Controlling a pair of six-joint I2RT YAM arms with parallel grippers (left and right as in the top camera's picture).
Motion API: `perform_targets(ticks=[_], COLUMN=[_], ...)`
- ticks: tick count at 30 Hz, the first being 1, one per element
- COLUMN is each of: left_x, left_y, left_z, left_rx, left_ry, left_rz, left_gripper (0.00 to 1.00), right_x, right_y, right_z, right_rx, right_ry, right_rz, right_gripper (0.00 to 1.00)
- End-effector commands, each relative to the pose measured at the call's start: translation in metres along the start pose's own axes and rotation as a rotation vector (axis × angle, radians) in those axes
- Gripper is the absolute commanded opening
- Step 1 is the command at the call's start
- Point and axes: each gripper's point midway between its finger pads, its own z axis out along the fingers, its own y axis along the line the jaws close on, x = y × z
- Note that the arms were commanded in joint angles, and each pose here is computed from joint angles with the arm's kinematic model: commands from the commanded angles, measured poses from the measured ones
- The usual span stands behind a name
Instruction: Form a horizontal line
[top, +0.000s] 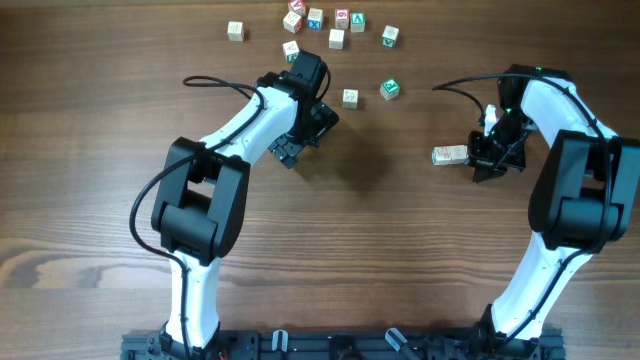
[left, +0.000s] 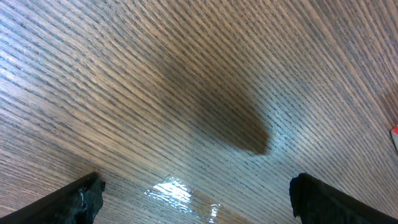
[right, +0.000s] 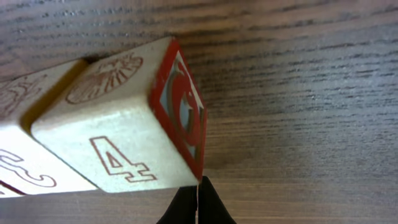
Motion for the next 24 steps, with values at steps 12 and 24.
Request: perform_targets(ticks=[12, 24], left_x=[0.001, 0.000], left_y=[0.006, 0.005], left_z=[0.005, 0.005], left_rx=[-0.017, -0.016], left_ry=[-0.011, -0.012], left_rz=[0.001, 0.001], left_gripper=[1.00, 1.00], right_x=[-0.010, -0.013], right_y=[0.002, 0.008], right_z=[0.005, 0.005], right_rx=[-0.010, -0.041], right_ry=[-0.029, -0.039], right_rz=[0.011, 0.009], right_gripper=[0.04, 0.04])
